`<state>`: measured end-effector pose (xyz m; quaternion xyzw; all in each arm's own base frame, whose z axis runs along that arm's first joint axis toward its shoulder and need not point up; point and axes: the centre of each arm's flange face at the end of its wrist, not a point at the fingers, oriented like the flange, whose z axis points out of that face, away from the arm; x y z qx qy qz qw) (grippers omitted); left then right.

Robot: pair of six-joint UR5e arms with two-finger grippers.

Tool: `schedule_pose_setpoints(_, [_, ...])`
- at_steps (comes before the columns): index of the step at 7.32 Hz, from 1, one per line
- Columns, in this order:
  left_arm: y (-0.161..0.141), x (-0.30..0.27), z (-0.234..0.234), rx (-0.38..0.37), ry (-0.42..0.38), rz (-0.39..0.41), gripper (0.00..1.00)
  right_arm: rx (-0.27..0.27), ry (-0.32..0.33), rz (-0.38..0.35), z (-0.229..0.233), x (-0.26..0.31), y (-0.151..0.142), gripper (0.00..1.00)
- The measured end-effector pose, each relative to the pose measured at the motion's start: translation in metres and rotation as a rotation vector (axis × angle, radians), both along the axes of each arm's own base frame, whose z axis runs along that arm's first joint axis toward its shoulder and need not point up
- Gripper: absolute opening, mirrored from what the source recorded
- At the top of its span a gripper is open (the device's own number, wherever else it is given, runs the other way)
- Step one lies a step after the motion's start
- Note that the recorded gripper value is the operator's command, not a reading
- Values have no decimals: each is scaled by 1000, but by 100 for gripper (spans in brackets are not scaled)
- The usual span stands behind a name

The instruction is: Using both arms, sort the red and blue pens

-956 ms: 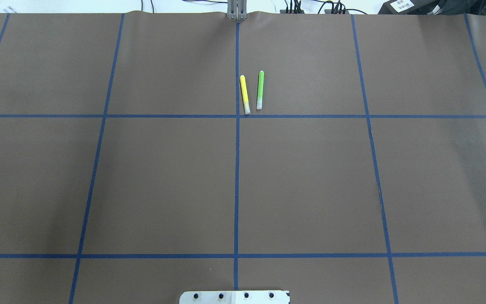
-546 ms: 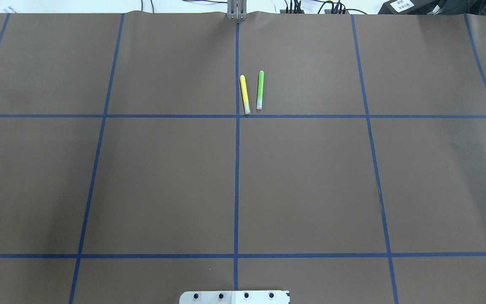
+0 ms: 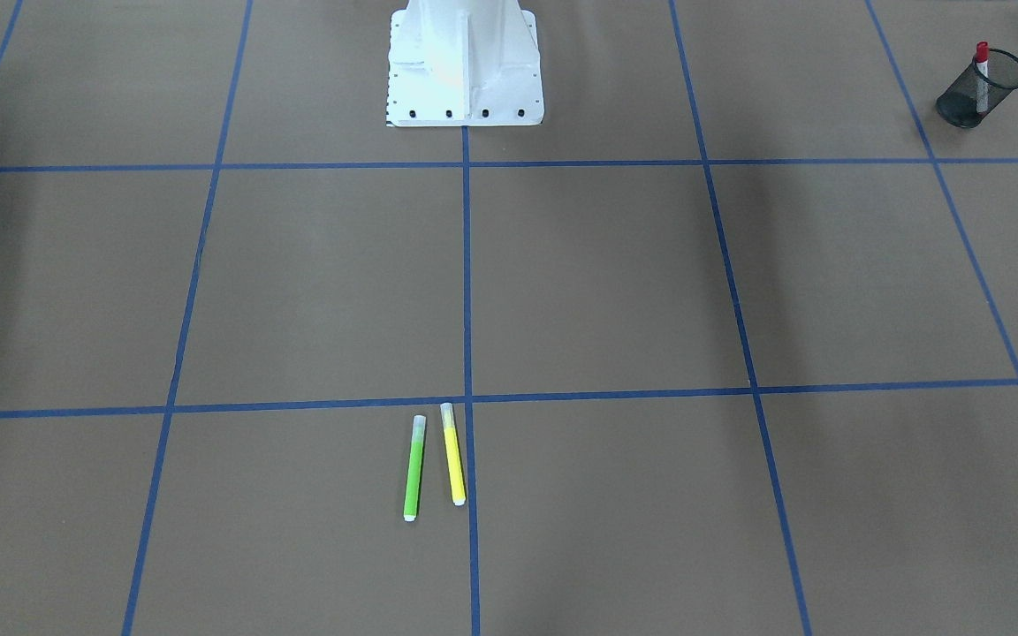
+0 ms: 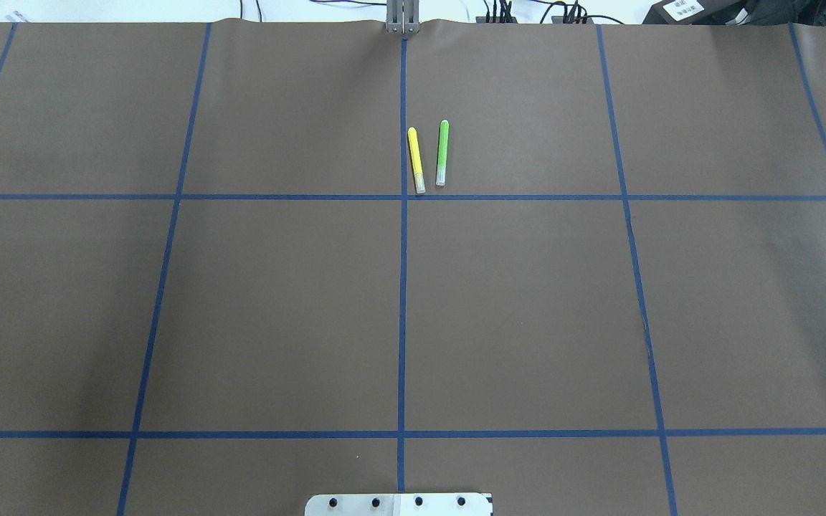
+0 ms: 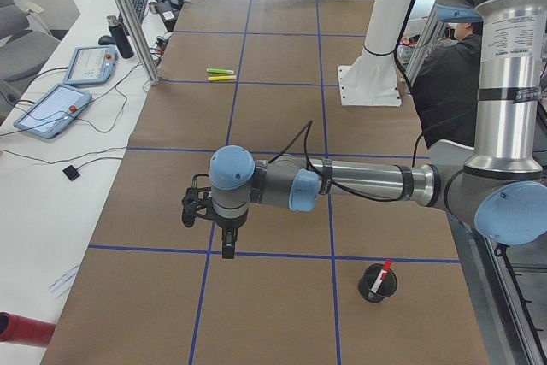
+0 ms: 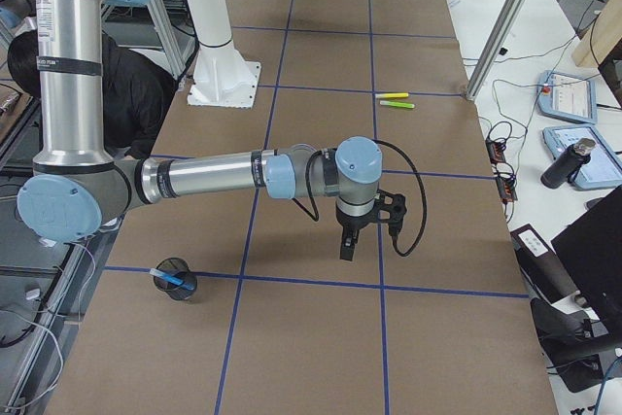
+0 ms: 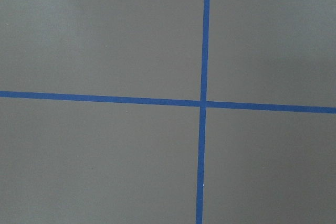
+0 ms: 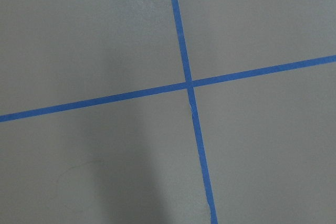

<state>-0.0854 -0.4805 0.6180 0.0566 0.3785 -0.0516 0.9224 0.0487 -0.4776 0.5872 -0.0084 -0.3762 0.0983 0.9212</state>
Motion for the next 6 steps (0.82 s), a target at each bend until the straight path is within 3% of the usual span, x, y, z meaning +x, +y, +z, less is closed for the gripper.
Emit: schedule_pose_setpoints(6, [0, 0, 0, -2, 1, -3, 100, -3, -3, 6, 1, 2, 3, 100])
